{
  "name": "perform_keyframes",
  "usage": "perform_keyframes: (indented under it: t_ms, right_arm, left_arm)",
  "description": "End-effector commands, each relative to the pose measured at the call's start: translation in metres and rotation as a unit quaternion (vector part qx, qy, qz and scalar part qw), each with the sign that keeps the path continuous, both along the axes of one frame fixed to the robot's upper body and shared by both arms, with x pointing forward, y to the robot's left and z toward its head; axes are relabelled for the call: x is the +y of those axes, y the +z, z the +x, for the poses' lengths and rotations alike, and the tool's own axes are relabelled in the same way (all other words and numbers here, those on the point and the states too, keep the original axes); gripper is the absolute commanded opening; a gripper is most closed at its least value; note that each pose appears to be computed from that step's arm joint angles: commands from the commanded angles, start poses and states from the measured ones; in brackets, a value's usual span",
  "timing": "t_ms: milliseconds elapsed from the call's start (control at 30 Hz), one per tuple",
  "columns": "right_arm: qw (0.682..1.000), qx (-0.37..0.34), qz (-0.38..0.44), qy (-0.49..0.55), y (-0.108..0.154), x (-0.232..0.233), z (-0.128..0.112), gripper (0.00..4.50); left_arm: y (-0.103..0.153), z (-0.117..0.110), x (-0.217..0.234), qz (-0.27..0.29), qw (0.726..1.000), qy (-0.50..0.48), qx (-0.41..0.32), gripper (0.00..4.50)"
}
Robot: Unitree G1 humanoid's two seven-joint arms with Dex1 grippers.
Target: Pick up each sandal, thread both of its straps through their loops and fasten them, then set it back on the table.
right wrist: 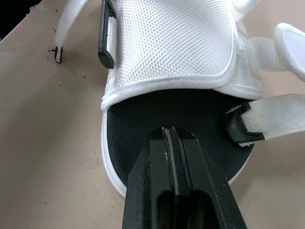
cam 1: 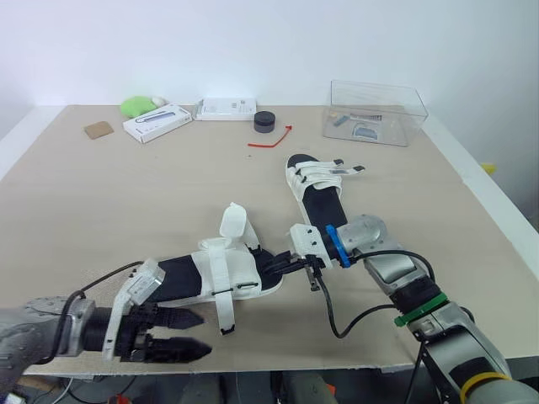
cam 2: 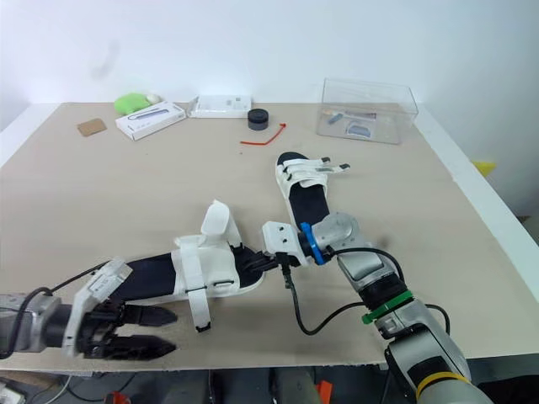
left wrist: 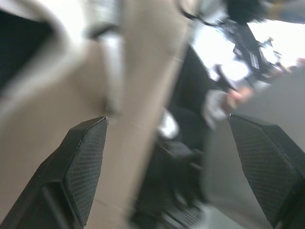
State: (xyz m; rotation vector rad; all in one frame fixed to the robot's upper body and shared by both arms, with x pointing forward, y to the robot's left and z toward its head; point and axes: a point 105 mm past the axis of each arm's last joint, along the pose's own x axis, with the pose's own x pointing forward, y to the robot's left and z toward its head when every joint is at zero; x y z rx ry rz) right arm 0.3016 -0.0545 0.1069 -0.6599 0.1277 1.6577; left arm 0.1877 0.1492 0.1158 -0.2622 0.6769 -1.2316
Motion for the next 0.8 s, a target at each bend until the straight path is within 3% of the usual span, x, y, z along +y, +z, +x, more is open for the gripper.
perform_keyframes:
  t_ms: [33,300,533,667,800]
  right_arm:
    - [0.999,0.016,-0.042,-0.016,-0.017,-0.011,0.001,0.00]
    - [0.999,0.016,-0.042,-0.019,-0.017,-0.011,0.001,0.00]
    - [0.999,0.016,-0.043,-0.021,-0.018,-0.012,0.000,0.00]
    - [0.999,0.015,-0.042,-0.024,-0.017,-0.012,0.000,0.00]
    - [0.999,0.013,-0.044,-0.027,-0.017,-0.014,0.001,0.00]
  left_arm:
    - [0.001,0.014,-0.004,0.005,0.999,0.014,-0.045,4.16]
    - [0.001,0.035,-0.020,-0.017,0.996,0.011,-0.083,4.16]
    - [-0.002,0.036,-0.022,-0.009,0.996,-0.012,-0.083,4.16]
    - [-0.002,0.026,-0.016,-0.010,0.997,-0.033,-0.062,4.16]
    - [-0.001,0.024,-0.006,-0.009,0.998,-0.027,-0.054,2.57]
